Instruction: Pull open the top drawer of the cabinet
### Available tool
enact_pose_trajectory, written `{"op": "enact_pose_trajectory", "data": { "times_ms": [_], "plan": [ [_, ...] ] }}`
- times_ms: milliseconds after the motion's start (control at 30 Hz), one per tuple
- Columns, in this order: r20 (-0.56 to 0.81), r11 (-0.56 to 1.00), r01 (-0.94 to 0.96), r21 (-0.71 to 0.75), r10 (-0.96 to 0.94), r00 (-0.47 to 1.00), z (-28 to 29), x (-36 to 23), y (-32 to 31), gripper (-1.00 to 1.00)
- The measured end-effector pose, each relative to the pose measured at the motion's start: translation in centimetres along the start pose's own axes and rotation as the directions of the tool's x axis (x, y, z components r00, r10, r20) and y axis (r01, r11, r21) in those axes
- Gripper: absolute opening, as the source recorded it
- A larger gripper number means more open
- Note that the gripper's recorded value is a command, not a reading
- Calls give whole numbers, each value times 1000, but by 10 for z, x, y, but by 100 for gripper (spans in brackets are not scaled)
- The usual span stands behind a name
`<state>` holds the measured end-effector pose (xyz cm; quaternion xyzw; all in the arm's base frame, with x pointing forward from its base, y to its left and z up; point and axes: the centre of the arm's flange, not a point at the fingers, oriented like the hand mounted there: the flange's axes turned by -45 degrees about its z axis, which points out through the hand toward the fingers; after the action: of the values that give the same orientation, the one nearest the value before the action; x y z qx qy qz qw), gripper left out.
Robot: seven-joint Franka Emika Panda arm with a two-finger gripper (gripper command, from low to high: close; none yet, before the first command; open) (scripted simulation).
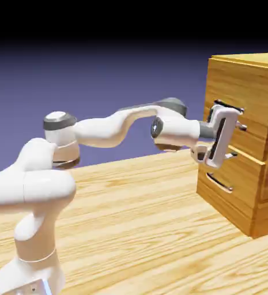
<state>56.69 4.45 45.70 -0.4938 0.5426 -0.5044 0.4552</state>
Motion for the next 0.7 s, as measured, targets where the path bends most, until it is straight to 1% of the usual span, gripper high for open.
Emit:
{"op": "enact_pose_trajectory", "data": {
  "times_ms": [67,100,267,300,367,700],
  "plan": [
    [99,997,-4,77,-3,995,-8,-45,-18,0],
    [99,997,-4,77,-3,995,-8,-45,-18,0],
    [99,997,-4,77,-3,995,40,-50,-22,0],
    [99,997,-4,77,-3,995,41,-50,-22,-100],
    [99,997,-4,77,-3,995,41,-50,-22,-100],
    [99,997,-4,78,-4,995,-60,-40,-14,-100]
  ]
}}
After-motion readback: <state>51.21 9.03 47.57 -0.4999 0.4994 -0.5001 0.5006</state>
